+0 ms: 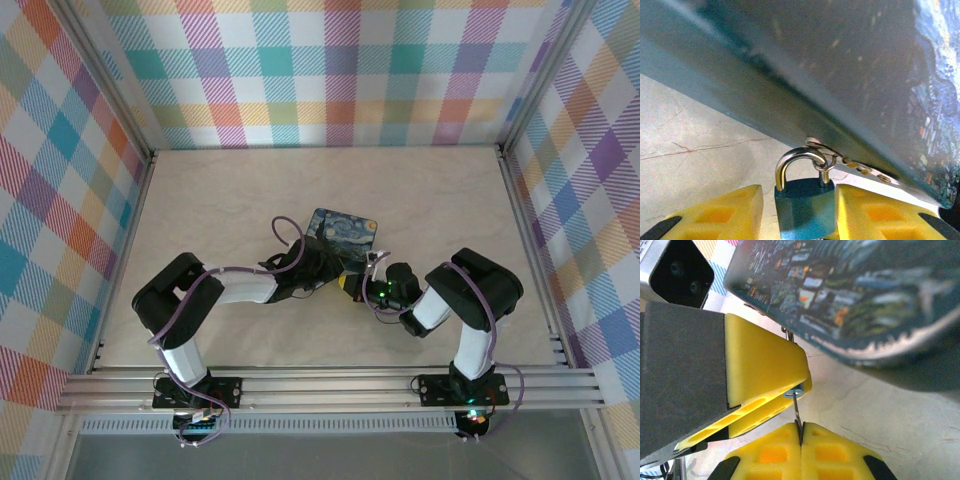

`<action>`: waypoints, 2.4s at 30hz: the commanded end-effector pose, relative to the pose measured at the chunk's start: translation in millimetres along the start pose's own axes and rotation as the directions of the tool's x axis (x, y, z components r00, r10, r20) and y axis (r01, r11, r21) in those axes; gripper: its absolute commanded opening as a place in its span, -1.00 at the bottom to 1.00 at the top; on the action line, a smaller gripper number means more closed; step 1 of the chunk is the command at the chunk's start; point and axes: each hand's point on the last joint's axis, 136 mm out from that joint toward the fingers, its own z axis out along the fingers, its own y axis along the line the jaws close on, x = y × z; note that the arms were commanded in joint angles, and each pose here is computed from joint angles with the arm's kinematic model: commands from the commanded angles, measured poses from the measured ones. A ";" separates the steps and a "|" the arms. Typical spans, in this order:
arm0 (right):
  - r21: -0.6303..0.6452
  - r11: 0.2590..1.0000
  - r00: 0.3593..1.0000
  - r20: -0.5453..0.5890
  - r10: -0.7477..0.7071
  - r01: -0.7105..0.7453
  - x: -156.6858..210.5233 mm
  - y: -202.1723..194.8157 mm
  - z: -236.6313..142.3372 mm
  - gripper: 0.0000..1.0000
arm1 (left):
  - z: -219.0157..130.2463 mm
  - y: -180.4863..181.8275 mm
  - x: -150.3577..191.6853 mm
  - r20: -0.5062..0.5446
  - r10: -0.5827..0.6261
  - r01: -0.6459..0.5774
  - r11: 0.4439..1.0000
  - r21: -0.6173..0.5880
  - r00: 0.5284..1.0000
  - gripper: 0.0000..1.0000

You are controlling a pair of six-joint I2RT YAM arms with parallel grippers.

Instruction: Unlock the padlock with the key

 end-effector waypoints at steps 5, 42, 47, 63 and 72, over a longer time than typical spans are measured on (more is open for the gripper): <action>-0.053 0.999 1.000 0.023 -0.007 0.008 -8.2 14.1 2.8 -1.00 | 1.6 -3.9 -2.1 0.015 0.016 -0.016 1.000 -0.017 1.000 -0.25; -0.054 0.998 0.990 0.138 0.020 -0.013 -23.5 19.4 -2.0 -1.00 | 16.9 -16.6 16.1 -0.030 0.016 -0.016 1.000 0.006 0.999 -0.56; -0.056 0.998 0.988 0.154 0.030 -0.022 -33.0 21.4 -3.0 -1.00 | 18.4 -15.4 17.3 -0.033 0.014 -0.014 1.000 0.003 0.999 -0.57; -0.018 0.999 0.986 0.160 0.041 -0.038 -42.3 15.9 -7.6 -1.00 | 21.3 -19.0 19.5 -0.038 0.022 -0.022 1.000 0.004 0.999 -0.59; 0.049 0.994 0.993 0.074 0.089 -0.093 -6.4 -0.4 -17.2 -1.00 | 21.7 -22.5 12.7 -0.011 0.013 -0.013 1.000 0.003 1.000 -0.61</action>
